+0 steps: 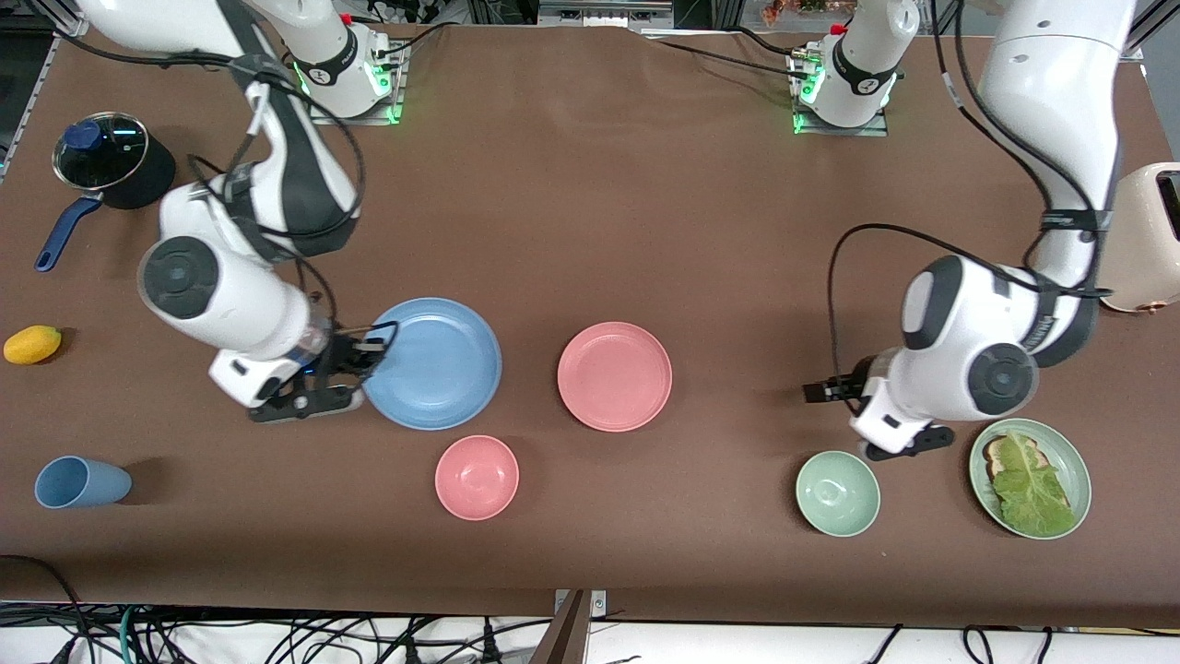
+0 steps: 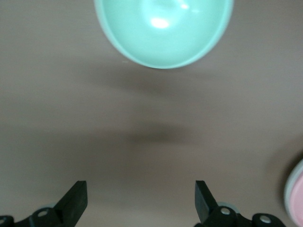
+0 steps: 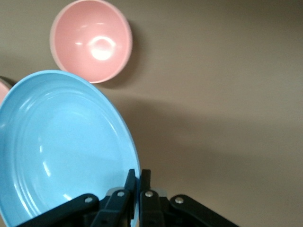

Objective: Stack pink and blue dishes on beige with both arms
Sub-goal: 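Stack the blue plate on the pink plate while the left gripper withdraws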

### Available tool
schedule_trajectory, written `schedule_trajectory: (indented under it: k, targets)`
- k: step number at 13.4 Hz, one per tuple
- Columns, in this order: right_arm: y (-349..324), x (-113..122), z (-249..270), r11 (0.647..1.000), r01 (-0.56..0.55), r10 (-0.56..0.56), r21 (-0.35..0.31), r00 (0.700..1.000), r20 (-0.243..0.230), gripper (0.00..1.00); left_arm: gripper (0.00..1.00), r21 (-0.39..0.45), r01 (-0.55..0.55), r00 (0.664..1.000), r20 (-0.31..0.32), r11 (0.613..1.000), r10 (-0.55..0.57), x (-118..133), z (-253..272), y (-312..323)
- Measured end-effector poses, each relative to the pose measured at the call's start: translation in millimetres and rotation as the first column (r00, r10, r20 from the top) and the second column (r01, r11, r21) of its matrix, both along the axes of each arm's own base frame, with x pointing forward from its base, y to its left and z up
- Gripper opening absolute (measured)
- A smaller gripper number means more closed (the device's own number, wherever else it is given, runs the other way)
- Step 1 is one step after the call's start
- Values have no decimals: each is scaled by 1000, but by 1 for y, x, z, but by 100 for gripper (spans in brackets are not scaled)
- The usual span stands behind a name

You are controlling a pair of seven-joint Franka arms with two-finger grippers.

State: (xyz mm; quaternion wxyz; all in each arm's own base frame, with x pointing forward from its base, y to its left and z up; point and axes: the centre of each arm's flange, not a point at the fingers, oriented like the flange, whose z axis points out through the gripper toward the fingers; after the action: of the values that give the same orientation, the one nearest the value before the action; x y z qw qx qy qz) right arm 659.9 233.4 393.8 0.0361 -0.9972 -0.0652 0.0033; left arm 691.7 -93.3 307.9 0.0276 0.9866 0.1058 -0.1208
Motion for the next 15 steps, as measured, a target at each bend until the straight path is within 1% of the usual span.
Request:
schedule_trajectory:
  k: [1,3,5,7,10,12,15]
  targets:
    - [31,-9,-3,1000,23,-23,8,1000,3,5,100,-1,-1,1000,-12,1000,1,0,2,20]
    - [97,-31,-12,997,76,-77,34,997,27,5,100,18,12,1000,-28,1000,-11,-1,6,51]
    - [164,-57,-32,986,145,-150,81,987,54,5,100,50,31,999,-39,998,-29,-3,9,66]
    - [206,-74,-58,978,174,-183,118,981,68,5,100,68,31,999,-37,997,-28,-4,18,75]
    - [217,-78,-89,977,174,-183,120,981,61,5,100,72,33,999,-35,997,-31,-9,45,95]
    - [216,-77,-98,978,177,-184,112,981,55,5,100,76,33,999,-29,997,-30,-14,67,106]
    - [215,-77,-113,979,180,-185,99,982,41,5,100,86,83,997,0,993,-83,-28,106,104]
